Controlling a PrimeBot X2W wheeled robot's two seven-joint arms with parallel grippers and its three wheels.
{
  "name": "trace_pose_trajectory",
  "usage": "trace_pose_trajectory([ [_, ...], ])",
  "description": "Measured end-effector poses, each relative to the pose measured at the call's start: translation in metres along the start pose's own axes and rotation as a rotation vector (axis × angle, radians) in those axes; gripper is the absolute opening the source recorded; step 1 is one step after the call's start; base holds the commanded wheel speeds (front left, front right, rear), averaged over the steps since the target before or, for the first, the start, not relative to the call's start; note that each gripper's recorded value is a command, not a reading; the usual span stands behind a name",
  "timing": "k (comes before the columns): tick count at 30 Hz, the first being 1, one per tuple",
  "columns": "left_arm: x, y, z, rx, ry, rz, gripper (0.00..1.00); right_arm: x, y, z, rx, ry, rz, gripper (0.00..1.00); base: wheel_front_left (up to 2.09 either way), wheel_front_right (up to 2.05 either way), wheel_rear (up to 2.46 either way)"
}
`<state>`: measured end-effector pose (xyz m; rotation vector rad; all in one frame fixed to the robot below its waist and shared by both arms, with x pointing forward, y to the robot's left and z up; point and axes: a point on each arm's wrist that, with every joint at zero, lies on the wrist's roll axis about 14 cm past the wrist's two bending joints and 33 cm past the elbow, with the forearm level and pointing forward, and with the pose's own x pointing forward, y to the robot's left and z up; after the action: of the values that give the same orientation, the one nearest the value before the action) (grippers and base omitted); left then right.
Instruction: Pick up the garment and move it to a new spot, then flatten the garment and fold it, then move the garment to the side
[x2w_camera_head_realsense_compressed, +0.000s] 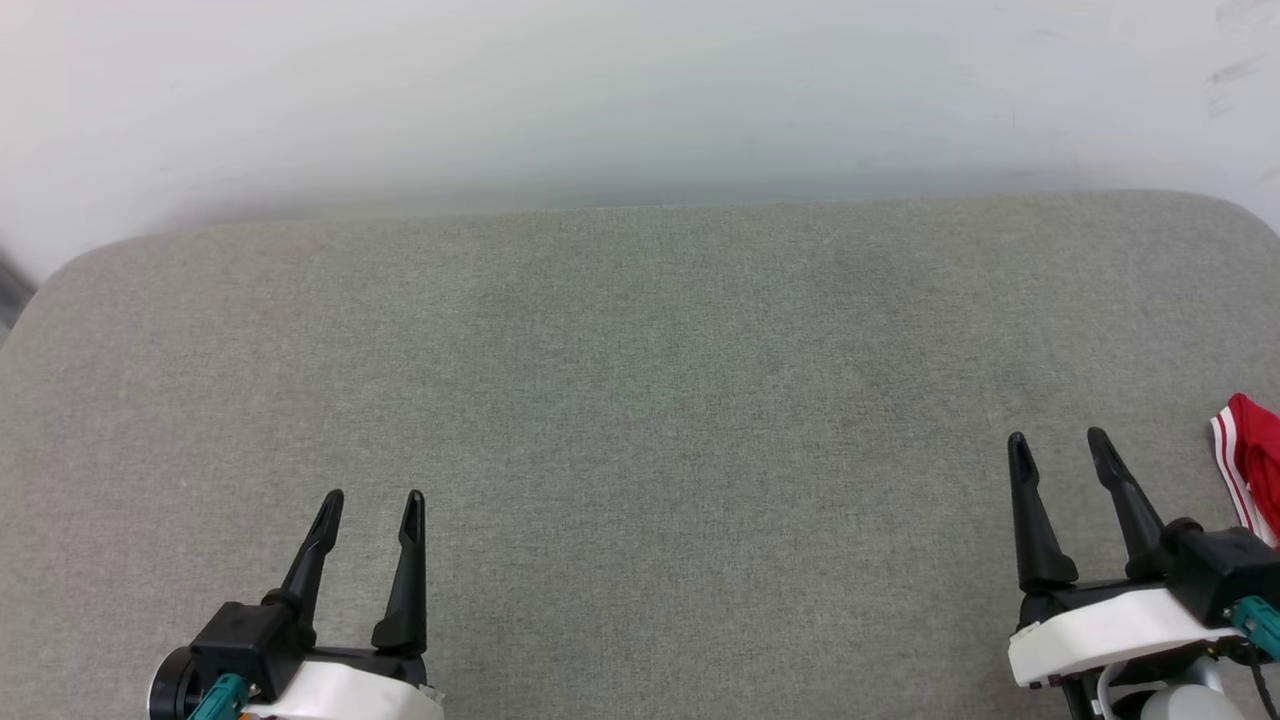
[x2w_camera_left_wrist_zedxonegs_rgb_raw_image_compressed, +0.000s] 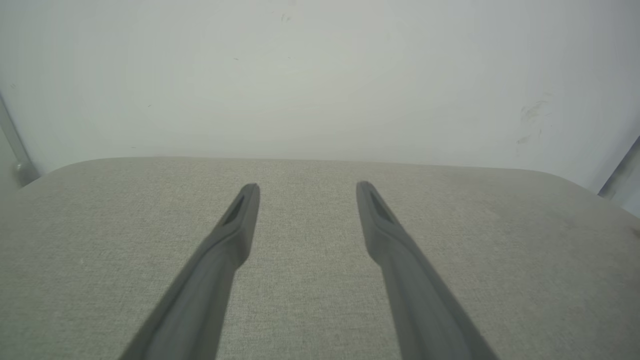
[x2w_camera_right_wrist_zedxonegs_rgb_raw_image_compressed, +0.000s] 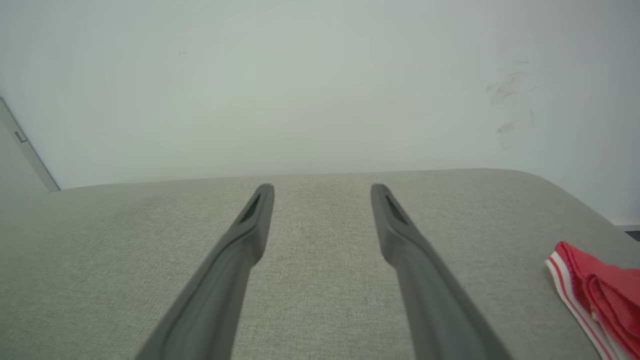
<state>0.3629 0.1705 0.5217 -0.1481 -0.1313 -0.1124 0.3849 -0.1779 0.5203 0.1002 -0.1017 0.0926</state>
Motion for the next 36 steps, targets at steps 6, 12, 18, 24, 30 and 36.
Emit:
trace_pose_trajectory([
  [6,0.001,-0.002,0.000,0.010,0.000,-0.009,1.00,0.000,0.003,-0.003,0.011,-0.001,0.003,1.00,0.00,0.00,0.00],
  [12,0.002,-0.002,0.001,0.022,-0.002,-0.006,1.00,-0.001,0.005,-0.004,0.014,-0.002,0.005,1.00,0.00,0.00,0.00],
  [18,0.002,0.000,0.001,0.026,-0.002,0.001,1.00,-0.001,0.004,-0.003,0.017,-0.006,0.000,1.00,0.00,0.00,0.00],
  [24,0.001,0.001,0.000,0.024,-0.001,0.006,1.00,0.000,0.007,-0.006,0.020,0.000,0.006,1.00,0.00,0.00,0.00],
  [30,-0.002,0.001,-0.007,0.015,0.023,0.009,0.00,-0.002,0.007,-0.015,0.024,0.029,0.007,0.00,0.00,0.00,0.00],
  [36,-0.007,0.004,-0.017,-0.068,0.059,0.038,0.00,-0.008,0.003,-0.026,0.103,0.071,-0.022,0.00,0.00,0.00,0.00],
])
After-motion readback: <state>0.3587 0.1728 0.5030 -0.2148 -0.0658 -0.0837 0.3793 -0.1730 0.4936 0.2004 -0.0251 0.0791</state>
